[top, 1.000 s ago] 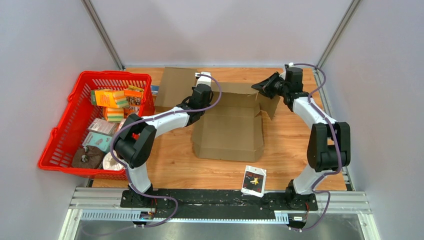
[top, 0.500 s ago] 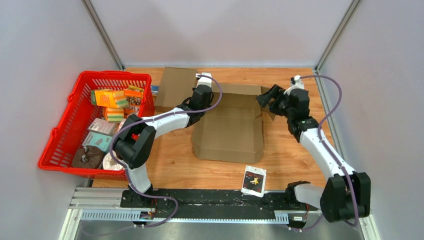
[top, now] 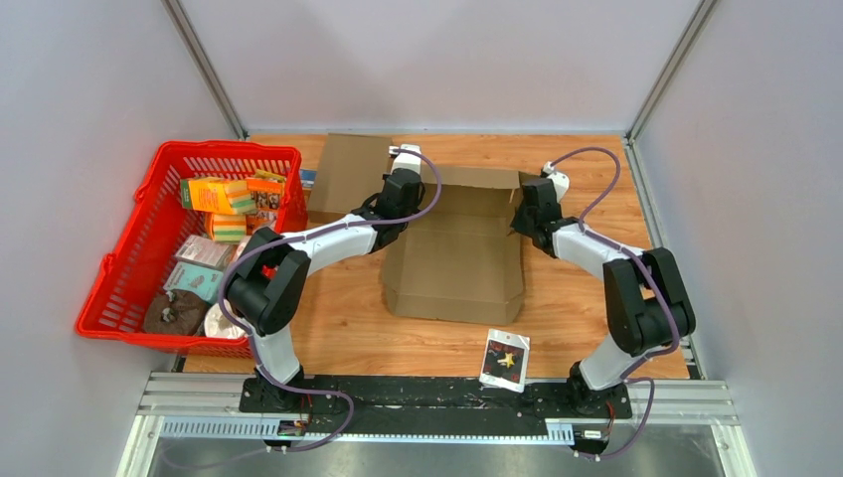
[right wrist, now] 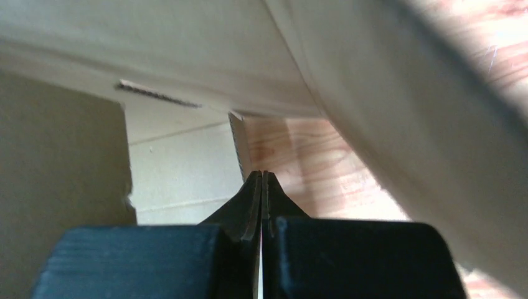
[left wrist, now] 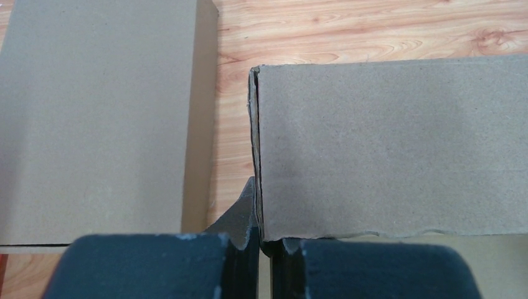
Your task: Fold the paper box
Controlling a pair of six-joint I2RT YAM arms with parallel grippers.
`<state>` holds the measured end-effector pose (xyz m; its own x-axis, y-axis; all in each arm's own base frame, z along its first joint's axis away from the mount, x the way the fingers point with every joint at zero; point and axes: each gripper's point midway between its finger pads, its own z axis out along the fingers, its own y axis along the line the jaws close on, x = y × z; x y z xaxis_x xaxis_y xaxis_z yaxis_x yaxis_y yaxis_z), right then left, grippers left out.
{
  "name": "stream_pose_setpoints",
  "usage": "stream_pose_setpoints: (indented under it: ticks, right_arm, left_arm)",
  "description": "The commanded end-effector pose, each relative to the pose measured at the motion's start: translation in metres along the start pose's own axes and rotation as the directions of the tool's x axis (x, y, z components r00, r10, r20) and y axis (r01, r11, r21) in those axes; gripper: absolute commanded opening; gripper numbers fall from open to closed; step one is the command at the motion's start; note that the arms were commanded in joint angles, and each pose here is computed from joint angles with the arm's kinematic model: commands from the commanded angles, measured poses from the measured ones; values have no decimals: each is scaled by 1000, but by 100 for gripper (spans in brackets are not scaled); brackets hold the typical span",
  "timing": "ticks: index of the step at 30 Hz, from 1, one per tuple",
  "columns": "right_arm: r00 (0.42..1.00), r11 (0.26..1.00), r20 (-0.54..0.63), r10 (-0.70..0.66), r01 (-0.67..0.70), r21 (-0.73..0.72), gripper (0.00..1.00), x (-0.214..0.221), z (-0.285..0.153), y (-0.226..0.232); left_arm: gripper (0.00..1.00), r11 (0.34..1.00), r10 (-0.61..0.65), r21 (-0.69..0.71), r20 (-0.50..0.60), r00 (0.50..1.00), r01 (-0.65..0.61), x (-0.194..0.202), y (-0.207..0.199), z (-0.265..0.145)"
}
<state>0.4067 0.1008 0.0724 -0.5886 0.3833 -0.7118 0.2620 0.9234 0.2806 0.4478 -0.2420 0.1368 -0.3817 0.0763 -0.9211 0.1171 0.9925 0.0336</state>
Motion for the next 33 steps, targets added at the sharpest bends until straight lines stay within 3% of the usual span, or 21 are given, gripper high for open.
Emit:
stream_pose_setpoints:
  ticks: [1, 5, 11, 16, 21, 26, 28, 33]
  right_arm:
    - [990, 998, 129, 51, -53, 16, 0, -36, 10, 10]
    - [990, 999, 133, 45, -44, -14, 0, -36, 14, 17]
    - [995, 966, 38, 89, -77, -246, 0, -10, 11, 62]
    - [984, 981, -113, 139, -153, -121, 1, 35, 46, 28]
    - [973, 982, -181, 141, -160, -98, 6, 50, 58, 18]
    - [983, 981, -143, 111, -132, -140, 9, 42, 32, 18]
    - [985, 975, -107, 136, -153, -162, 14, 31, 22, 17]
    - [969, 936, -114, 218, -241, -258, 13, 20, -5, 23]
  left_arm:
    - [0, 1000, 3, 0, -10, 1000, -3, 1, 4, -6]
    - [0, 1000, -2, -5, -7, 1000, 2, 0, 5, -6]
    - [0, 1000, -5, 4, -6, 1000, 5, -1, 3, -5]
    - [0, 1000, -6, 1, -9, 1000, 6, 1, 4, -5]
    - [0, 999, -25, -43, -6, 1000, 24, 2, 11, -6]
    - [0, 997, -48, -54, -2, 999, 47, 2, 12, -7]
    - [0, 997, -49, -59, -5, 999, 49, 4, 14, -7]
    - [0, 996, -60, -68, -1, 998, 59, 3, 15, -9]
